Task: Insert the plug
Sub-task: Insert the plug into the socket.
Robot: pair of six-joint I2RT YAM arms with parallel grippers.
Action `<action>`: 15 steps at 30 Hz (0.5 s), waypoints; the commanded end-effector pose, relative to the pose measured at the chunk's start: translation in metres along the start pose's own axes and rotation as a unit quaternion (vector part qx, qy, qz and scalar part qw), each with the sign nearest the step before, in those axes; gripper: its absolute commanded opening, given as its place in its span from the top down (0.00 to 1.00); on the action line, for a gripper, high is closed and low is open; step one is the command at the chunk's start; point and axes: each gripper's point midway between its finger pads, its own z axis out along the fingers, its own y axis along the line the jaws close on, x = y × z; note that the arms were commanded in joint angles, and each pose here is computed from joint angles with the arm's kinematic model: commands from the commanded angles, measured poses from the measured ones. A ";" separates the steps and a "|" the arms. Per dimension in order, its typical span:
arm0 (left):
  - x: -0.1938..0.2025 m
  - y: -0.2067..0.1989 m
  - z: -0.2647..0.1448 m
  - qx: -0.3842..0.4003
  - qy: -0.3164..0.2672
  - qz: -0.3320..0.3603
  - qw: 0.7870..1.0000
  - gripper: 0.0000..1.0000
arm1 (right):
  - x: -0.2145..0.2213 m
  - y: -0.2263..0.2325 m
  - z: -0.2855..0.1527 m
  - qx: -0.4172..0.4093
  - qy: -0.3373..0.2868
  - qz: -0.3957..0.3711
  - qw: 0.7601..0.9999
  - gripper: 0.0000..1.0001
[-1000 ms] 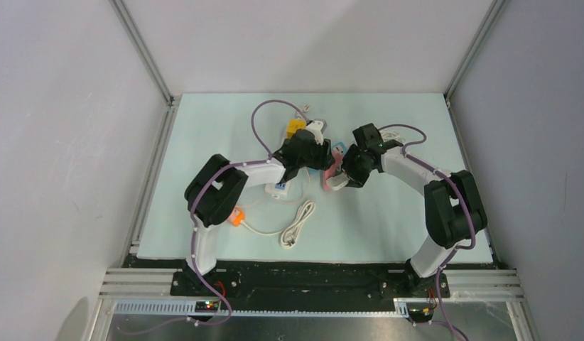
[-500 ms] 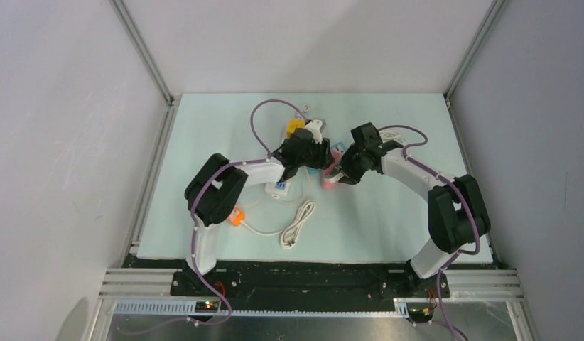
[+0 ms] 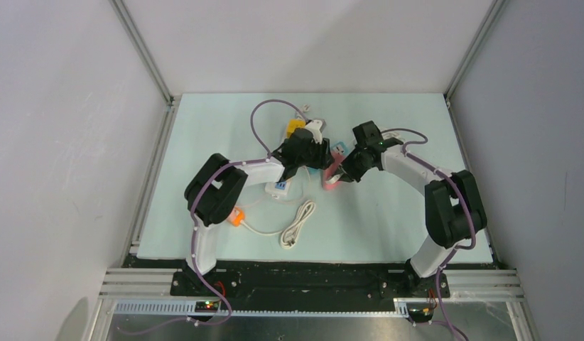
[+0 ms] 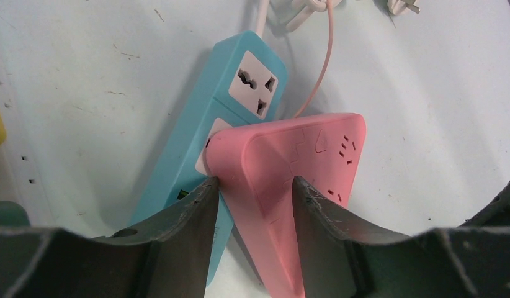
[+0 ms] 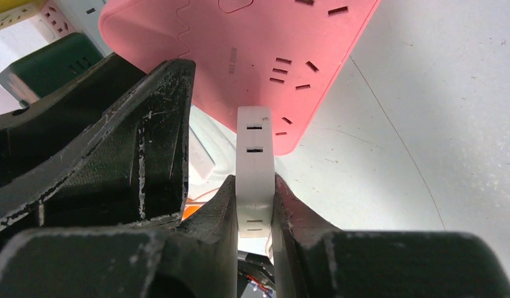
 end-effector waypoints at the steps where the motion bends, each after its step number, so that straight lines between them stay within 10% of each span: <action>1: 0.039 0.010 0.004 -0.007 0.061 -0.002 0.998 0.47 | 0.002 -0.012 0.012 0.050 0.015 0.015 0.999 1.00; 15: 0.039 0.015 0.001 -0.001 0.064 0.002 0.998 0.48 | 0.002 -0.026 0.042 0.099 -0.018 0.044 0.994 1.00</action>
